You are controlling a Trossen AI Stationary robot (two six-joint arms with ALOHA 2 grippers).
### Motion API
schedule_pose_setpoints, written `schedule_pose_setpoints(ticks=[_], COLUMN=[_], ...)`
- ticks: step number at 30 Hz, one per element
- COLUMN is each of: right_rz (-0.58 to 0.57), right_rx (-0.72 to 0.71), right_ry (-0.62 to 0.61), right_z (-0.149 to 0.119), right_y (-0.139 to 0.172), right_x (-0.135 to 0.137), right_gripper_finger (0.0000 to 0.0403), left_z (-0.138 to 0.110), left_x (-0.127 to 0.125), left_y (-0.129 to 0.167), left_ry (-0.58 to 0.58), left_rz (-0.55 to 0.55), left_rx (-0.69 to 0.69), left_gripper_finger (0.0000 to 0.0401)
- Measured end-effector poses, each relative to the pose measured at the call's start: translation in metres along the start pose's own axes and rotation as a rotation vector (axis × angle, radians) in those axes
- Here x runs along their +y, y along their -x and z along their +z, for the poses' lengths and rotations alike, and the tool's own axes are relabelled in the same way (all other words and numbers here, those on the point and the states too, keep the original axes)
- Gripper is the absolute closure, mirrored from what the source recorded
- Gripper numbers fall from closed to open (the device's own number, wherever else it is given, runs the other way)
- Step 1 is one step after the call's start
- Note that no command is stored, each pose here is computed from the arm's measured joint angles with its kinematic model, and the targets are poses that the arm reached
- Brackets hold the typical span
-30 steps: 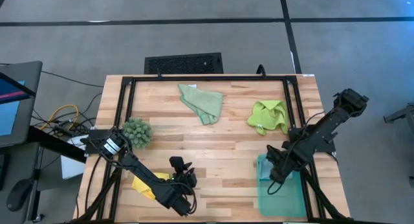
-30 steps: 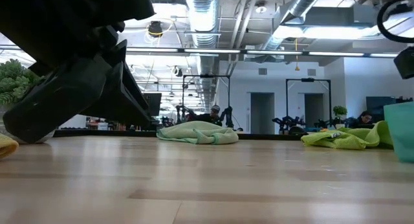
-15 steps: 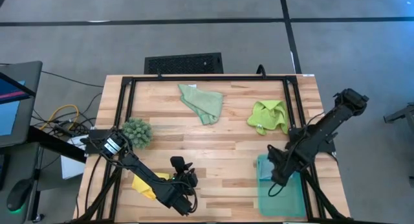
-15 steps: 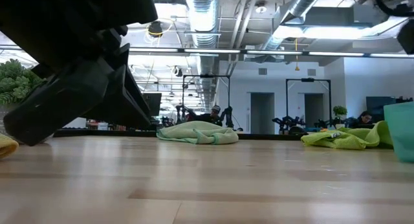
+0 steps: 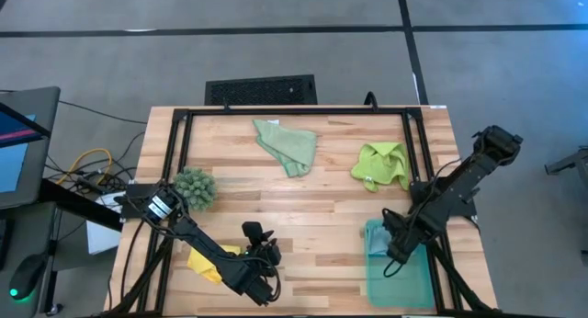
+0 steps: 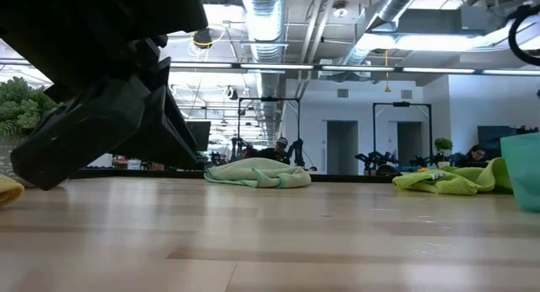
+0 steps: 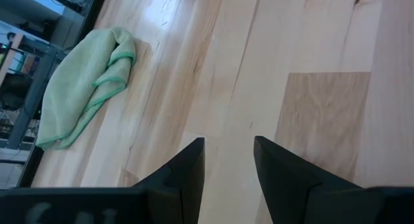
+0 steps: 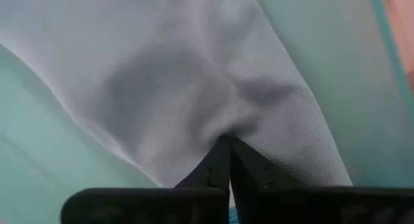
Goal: Fold microfiber towels
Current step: Put the folded blue microfiber cloth into the green bin
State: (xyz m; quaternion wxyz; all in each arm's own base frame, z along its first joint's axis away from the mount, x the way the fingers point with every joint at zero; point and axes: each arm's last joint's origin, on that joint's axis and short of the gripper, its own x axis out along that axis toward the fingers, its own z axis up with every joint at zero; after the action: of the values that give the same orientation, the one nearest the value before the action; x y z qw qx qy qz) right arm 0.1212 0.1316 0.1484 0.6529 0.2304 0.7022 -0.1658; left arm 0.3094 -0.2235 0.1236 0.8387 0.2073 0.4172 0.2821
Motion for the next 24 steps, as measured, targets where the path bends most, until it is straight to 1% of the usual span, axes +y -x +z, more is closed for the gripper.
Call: schedule_pose_setpoints(ticks=[3, 6, 9, 11, 15, 18, 21, 24], right_rz=[0.014, 0.031, -0.010, -0.058, -0.167, -0.222, -0.232, -0.255], right_rx=[0.014, 0.016, -0.003, -0.015, 0.003, 0.043, 0.082, 0.103], right_ry=[0.017, 0.043, 0.012, -0.025, -0.099, -0.116, -0.086, -0.039], right_z=[0.002, 0.001, 0.000, -0.001, -0.002, -0.001, 0.000, 0.002], right_y=[0.007, 0.020, 0.034, 0.036, 0.026, 0.010, -0.006, -0.011], right_x=[0.004, 0.012, 0.015, 0.011, 0.003, -0.001, 0.003, 0.008], right_gripper_finger=[0.0369, 0.0376, 0.0391, 0.0397, 0.0390, 0.0386, 0.0388, 0.0391], left_z=[0.000, 0.000, 0.000, 0.000, 0.000, 0.000, 0.000, 0.000], left_x=[0.000, 0.000, 0.000, 0.000, 0.000, 0.000, 0.000, 0.000], left_y=[0.000, 0.000, 0.000, 0.000, 0.000, 0.000, 0.000, 0.000], left_ry=[0.000, 0.000, 0.000, 0.000, 0.000, 0.000, 0.000, 0.000], left_rz=[0.000, 0.000, 0.000, 0.000, 0.000, 0.000, 0.000, 0.000], left_rx=[0.000, 0.000, 0.000, 0.000, 0.000, 0.000, 0.000, 0.000], left_gripper_finger=[0.0274, 0.0274, 0.0274, 0.0274, 0.0274, 0.0274, 0.0274, 0.0274])
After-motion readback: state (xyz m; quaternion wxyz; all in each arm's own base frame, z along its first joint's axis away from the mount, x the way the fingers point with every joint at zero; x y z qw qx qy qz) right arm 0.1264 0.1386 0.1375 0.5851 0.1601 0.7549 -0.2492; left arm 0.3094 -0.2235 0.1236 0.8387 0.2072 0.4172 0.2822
